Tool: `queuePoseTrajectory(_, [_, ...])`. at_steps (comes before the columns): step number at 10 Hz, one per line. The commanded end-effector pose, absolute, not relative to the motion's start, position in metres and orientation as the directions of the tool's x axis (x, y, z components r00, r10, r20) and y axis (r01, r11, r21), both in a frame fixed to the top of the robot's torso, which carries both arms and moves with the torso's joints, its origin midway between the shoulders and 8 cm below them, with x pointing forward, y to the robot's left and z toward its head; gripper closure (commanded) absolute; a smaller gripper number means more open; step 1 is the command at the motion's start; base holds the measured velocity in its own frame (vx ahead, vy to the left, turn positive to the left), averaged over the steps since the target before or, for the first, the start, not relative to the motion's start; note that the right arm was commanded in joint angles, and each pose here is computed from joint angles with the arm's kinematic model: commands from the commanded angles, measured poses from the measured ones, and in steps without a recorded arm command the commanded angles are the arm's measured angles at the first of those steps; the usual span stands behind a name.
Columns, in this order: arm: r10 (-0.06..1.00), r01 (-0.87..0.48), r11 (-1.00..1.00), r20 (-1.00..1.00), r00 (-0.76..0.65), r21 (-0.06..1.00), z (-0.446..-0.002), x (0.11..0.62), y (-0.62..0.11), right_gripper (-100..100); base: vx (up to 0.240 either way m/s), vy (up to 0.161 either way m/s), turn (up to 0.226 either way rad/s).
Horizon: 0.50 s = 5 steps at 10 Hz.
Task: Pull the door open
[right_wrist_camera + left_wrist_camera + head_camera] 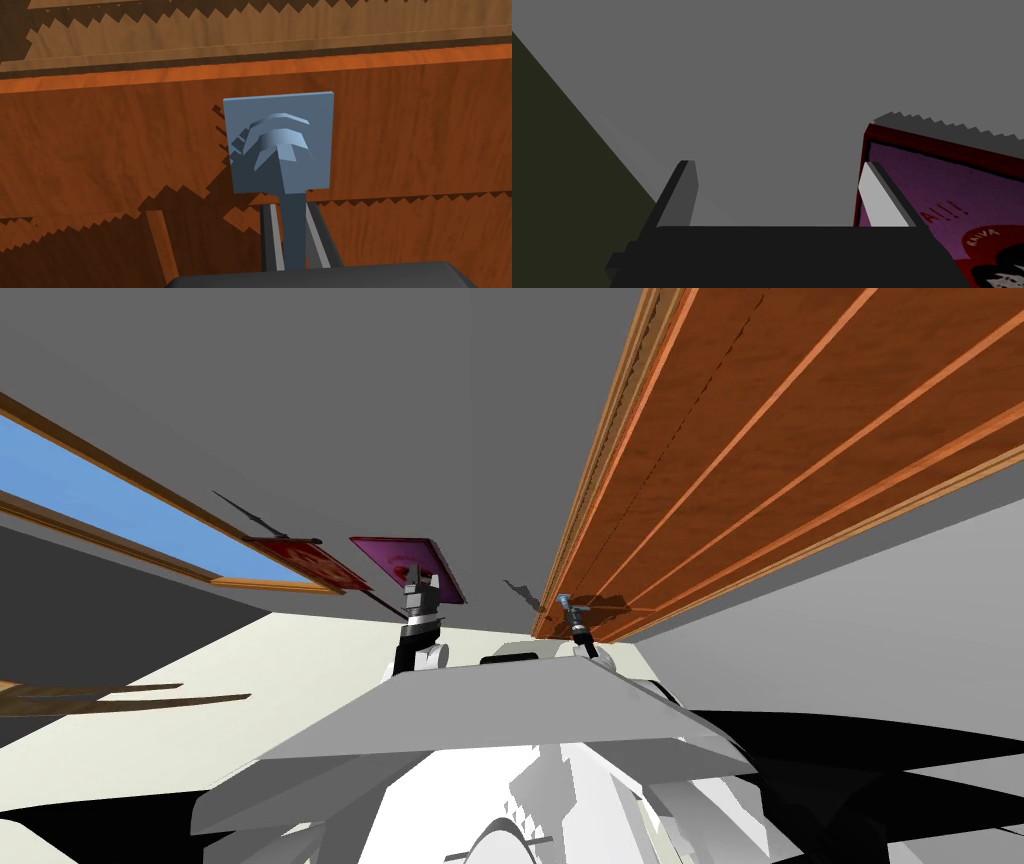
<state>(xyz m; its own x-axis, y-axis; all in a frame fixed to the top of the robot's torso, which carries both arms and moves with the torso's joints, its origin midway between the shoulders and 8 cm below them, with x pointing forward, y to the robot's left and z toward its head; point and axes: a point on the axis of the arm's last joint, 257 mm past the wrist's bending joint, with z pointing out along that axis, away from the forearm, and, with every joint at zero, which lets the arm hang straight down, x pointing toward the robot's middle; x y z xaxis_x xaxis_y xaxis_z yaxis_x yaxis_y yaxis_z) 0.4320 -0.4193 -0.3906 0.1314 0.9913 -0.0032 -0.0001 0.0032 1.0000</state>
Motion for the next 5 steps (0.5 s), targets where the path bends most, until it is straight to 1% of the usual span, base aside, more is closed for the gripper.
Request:
queuePoseTrajectory(1, [0.993, 0.004, 0.000, -0.001, 0.115, 1.000, -0.394, 0.432, -0.414, 100, -0.141, -0.028, 0.007])
queuePoseTrajectory(2, [0.993, 0.004, 0.000, -0.001, 0.115, 1.000, -0.394, 0.432, -0.414, 100, -0.067, -0.014, 0.006])
queuePoseTrajectory(3, [0.997, 0.002, 0.002, -0.002, 0.071, 1.000, -0.393, 0.433, -0.402, 100, -0.129, -0.031, -0.013])
queuePoseTrajectory(4, [0.998, 0.001, 0.002, -0.002, 0.058, 1.000, -0.393, 0.433, -0.399, 100, -0.207, -0.052, -0.002])
queuePoseTrajectory(5, [0.998, 0.001, 0.002, -0.002, 0.058, 1.000, -0.393, 0.433, -0.399, 100, -0.145, -0.033, 0.007])
